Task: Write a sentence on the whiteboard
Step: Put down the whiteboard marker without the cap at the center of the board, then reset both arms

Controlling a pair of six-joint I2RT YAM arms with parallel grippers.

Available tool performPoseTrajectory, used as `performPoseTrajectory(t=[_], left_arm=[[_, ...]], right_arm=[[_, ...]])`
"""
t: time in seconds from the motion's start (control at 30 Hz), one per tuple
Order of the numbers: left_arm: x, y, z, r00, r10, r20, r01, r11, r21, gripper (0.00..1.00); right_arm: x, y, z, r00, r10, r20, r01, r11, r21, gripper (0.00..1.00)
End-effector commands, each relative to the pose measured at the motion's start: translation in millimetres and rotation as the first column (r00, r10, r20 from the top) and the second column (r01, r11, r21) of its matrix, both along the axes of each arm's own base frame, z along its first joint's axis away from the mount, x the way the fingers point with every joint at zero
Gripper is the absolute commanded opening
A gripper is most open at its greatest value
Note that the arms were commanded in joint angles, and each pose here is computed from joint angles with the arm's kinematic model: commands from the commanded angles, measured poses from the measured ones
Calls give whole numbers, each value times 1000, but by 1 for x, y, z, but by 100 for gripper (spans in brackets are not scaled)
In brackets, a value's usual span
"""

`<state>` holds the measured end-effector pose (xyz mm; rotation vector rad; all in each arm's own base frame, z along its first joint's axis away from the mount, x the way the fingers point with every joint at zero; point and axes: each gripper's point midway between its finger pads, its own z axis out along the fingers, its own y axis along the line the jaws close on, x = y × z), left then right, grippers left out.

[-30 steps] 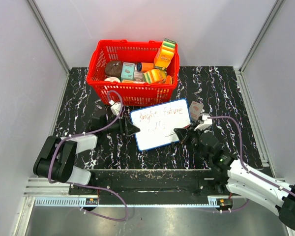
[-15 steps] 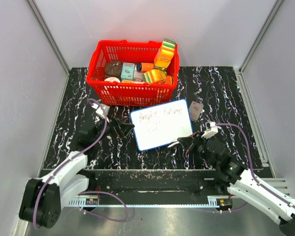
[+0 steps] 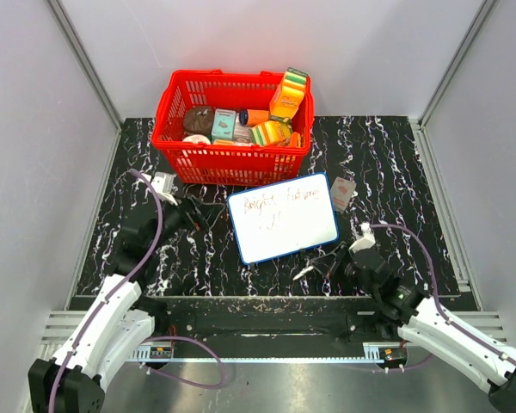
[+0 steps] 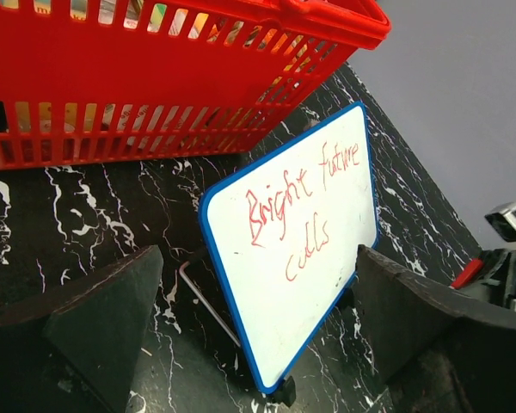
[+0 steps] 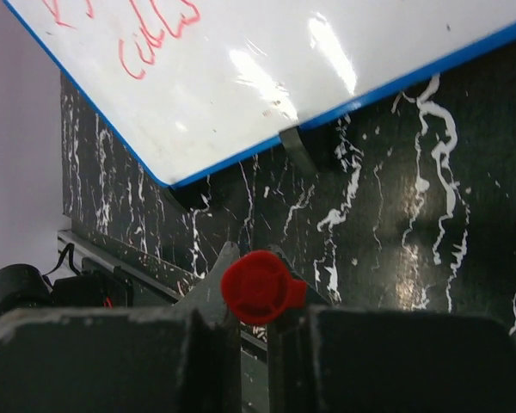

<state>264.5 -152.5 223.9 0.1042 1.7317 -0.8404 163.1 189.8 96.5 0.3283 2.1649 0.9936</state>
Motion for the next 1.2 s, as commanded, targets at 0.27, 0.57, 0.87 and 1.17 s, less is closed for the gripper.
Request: performPoseTrajectory(t=[0.27,0.57,0.87,1.17], left_arm=[[-8,-17,55,994,-109,27,110,993,-42,99],[-11,-19,56,992,-124,27,125,991,-50,99],[-19,-26,54,980,-193,41,194,980,-42,99],[-1,3,21,995,27,-97,-26,1000,5,99]], right_arm=[[-8,-4,-30,993,-38,-110,40,999,10,31],[1,-4,-16,998,-43,-53,42,999,-10,65],[12,-4,6,999,-35,38,36,999,-36,89],[53,-16,52,969,-45,242,110,958,-266,100]])
